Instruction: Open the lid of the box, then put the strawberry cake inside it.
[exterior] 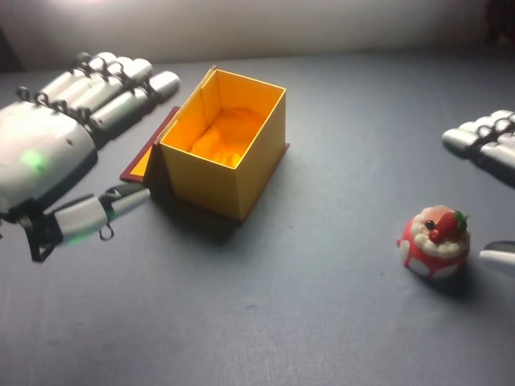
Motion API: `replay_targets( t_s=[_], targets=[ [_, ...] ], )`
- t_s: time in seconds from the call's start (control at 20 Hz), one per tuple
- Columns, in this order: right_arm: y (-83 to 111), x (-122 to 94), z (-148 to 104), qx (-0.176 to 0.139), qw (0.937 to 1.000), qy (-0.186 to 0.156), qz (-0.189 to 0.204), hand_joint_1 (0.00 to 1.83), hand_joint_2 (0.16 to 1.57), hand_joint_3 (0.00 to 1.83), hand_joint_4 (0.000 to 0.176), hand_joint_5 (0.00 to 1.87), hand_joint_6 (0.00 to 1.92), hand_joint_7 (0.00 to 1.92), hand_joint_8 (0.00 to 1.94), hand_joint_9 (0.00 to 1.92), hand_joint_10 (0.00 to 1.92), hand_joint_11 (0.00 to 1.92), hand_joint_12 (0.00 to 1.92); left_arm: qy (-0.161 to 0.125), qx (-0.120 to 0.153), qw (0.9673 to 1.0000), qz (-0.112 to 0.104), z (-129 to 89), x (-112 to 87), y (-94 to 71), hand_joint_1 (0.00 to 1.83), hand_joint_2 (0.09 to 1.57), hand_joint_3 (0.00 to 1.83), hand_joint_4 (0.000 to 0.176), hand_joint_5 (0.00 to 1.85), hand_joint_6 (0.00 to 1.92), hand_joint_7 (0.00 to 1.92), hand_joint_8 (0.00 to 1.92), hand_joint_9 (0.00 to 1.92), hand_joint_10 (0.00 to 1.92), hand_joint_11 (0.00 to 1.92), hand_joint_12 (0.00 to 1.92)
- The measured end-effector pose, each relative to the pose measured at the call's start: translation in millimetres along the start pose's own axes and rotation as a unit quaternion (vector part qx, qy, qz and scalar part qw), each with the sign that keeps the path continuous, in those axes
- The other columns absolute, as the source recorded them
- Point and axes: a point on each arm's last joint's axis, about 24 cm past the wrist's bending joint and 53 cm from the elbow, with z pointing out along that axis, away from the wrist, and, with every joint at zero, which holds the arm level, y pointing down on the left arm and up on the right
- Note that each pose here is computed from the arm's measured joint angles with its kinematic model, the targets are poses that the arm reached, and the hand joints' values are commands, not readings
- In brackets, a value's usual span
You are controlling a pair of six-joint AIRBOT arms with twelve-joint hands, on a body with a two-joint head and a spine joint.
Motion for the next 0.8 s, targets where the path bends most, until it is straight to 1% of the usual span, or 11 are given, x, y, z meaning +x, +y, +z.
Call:
replay_targets(
  t_s=[0.05, 0.1, 0.15, 0.2, 0.25, 0.5, 0.55, 0.6, 0.65, 0.7, 0.8],
  targets=[
    [-1.7, 7.0, 5.6, 0.003, 0.9999, 0.012, 0.003, 0.84, 1.13, 0.0, 0.0, 0.03, 0.02, 0.06, 0.04, 0.08, 0.04, 0.0, 0.34, 0.022, 0.004, 0.9997, 0.012, -2.2, 6.4, -3.1, 0.69, 1.39, 0.0, 0.071, 0.13, 0.01, 0.0, 0.0, 0.0, 0.0, 0.0, 0.09],
    [-2.1, 11.4, 9.7, 0.002, 0.9998, 0.02, 0.003, 0.84, 1.13, 0.0, 0.0, 0.03, 0.02, 0.06, 0.04, 0.08, 0.04, 0.0, 0.34, 0.037, 0.006, 0.9991, 0.021, -3.8, 11.0, -4.7, 0.69, 1.39, 0.0, 0.071, 0.13, 0.01, 0.0, 0.0, 0.0, 0.0, 0.0, 0.09],
    [-5.6, 20.5, 17.4, 0.006, 0.9994, 0.033, 0.005, 0.89, 1.11, 0.0, 0.0, 0.06, 0.02, 0.09, 0.01, 0.12, 0.05, 0.0, 0.85, 0.059, 0.003, 0.9979, 0.027, -6.3, 18.7, -3.7, 0.63, 1.39, 0.0, 0.025, 0.16, 0.01, 0.0, 0.0, 0.0, 0.0, 0.01, 0.01],
    [-9.6, 26.0, 21.0, 0.012, 0.9991, 0.04, 0.006, 0.91, 1.11, 0.0, 0.0, 0.08, 0.02, 0.11, 0.01, 0.13, 0.05, 0.0, 0.96, 0.068, 0.001, 0.9974, 0.026, -8.4, 23.1, -3.2, 0.62, 1.39, 0.01, 0.005, 0.16, 0.01, 0.0, 0.0, 0.0, 0.0, 0.0, 0.0],
    [-13.0, 29.9, 22.4, 0.017, 0.9987, 0.047, 0.007, 0.92, 1.11, 0.0, 0.0, 0.1, 0.02, 0.14, 0.01, 0.17, 0.07, 0.0, 1.1, 0.073, 0.001, 0.997, 0.024, -9.5, 25.8, -3.7, 0.59, 1.4, 0.01, 0.015, 0.14, 0.0, 0.0, 0.0, 0.0, 0.0, 0.0, 0.0],
    [-29.1, 44.2, 38.1, 0.041, 0.9965, 0.073, 0.008, 0.99, 1.15, 0.01, 0.0, 0.16, 0.03, 0.25, 0.03, 0.26, 0.12, 0.0, 1.34, 0.087, 0.005, 0.9959, 0.024, -10.9, 32.1, -5.4, 0.52, 1.43, 0.01, 0.019, 0.12, 0.0, 0.0, 0.0, 0.0, 0.0, 0.0, 0.0],
    [-29.9, 44.8, 42.6, 0.042, 0.9965, 0.073, 0.009, 1.06, 1.17, 0.0, 0.0, 0.31, 0.07, 0.48, 0.11, 0.35, 0.38, 0.0, 1.49, 0.088, 0.006, 0.9958, 0.022, -11.3, 32.9, -5.7, 0.54, 1.43, 0.01, 0.017, 0.13, 0.0, 0.0, 0.0, 0.0, 0.0, 0.0, 0.0],
    [-29.7, 46.7, 45.9, 0.041, 0.9963, 0.074, 0.011, 1.09, 1.19, 0.0, 0.0, 0.46, 0.17, 0.61, 0.37, 0.42, 0.87, 0.12, 1.65, 0.091, 0.005, 0.9956, 0.023, -12.4, 34.4, -5.0, 0.57, 1.43, 0.0, 0.007, 0.14, 0.01, 0.0, 0.0, 0.0, 0.0, 0.01, 0.01],
    [-29.9, 48.3, 49.1, 0.042, 0.9961, 0.077, 0.011, 1.2, 1.19, 0.0, 0.0, 0.69, 0.96, 0.86, 1.12, 0.81, 1.33, 0.66, 1.79, 0.093, 0.004, 0.9954, 0.023, -12.8, 35.3, -4.4, 0.58, 1.43, 0.0, 0.01, 0.15, 0.01, 0.0, 0.0, 0.0, 0.0, 0.01, 0.01],
    [-29.3, 48.5, 52.2, 0.042, 0.996, 0.077, 0.013, 1.21, 1.23, 0.0, 0.0, 0.71, 1.11, 0.83, 1.47, 1.0, 1.56, 0.93, 1.86, 0.094, 0.004, 0.9953, 0.023, -13.2, 35.7, -3.9, 0.58, 1.43, 0.0, 0.012, 0.15, 0.01, 0.0, 0.0, 0.0, 0.0, 0.0, 0.0],
    [-26.2, 46.6, 55.2, 0.037, 0.9962, 0.078, 0.01, 1.2, 1.27, 0.0, 0.0, 0.67, 1.2, 0.77, 1.66, 1.1, 1.83, 1.18, 1.92, 0.095, 0.004, 0.9953, 0.021, -14.4, 36.4, -5.2, 0.53, 1.45, 0.01, 0.031, 0.12, 0.01, 0.0, 0.0, 0.0, 0.0, 0.0, 0.0]
  ],
)
